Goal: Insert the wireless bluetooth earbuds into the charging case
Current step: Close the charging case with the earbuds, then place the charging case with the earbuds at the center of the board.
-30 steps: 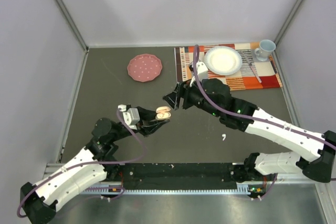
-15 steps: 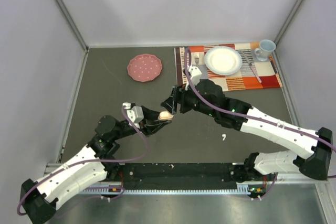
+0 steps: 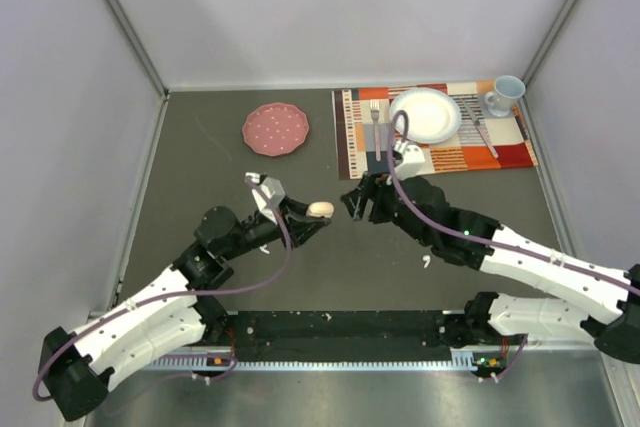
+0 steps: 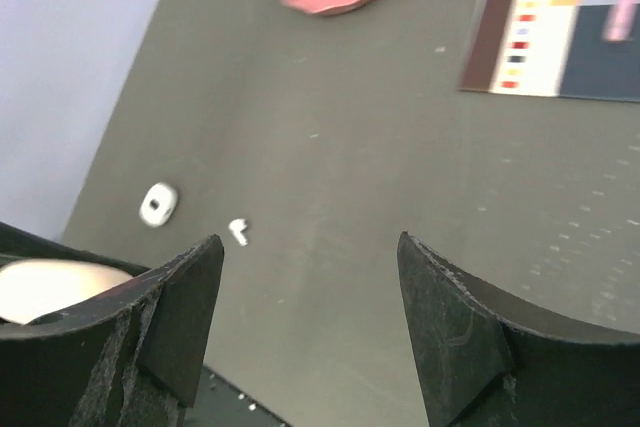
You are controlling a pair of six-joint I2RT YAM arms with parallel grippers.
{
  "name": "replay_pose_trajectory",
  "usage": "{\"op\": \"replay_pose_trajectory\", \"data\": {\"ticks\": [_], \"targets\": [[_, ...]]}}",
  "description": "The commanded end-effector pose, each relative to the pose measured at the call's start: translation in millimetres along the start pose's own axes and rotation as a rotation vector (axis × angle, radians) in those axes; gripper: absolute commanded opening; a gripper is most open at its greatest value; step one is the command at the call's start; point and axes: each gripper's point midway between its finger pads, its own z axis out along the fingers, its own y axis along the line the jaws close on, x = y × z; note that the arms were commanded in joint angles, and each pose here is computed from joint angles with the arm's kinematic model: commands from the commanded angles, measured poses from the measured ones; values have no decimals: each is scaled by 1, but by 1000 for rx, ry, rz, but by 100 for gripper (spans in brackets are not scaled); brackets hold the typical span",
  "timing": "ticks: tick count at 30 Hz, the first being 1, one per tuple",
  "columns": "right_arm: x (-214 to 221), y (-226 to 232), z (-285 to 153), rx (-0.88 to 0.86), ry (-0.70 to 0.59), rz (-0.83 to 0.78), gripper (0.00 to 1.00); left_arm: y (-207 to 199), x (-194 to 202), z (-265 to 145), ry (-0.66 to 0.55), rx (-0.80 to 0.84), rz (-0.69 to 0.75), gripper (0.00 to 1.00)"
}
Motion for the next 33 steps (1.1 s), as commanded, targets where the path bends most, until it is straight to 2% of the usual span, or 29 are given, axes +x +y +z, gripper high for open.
{"op": "replay_pose_trajectory", "data": {"ticks": [1, 5, 14, 19, 23, 33], "targets": [[-38, -45, -22, 198, -221, 54, 71, 18, -14, 12, 23, -128, -142, 0], [-43, -56, -33, 219, -254, 54, 71, 38, 11, 31, 109, -225, -322, 0], [-35, -74, -47, 264, -255, 104, 72, 49, 51, 84, 244, -187, -578, 0], [-39, -85, -59, 284, -300, 122, 72, 56, 58, 105, 199, -162, -690, 0], [-42, -93, -68, 294, -328, 128, 72, 68, 81, 117, 183, -145, -845, 0], [-40, -100, -75, 302, -329, 116, 72, 93, 123, 151, 171, -145, -1038, 1]]}}
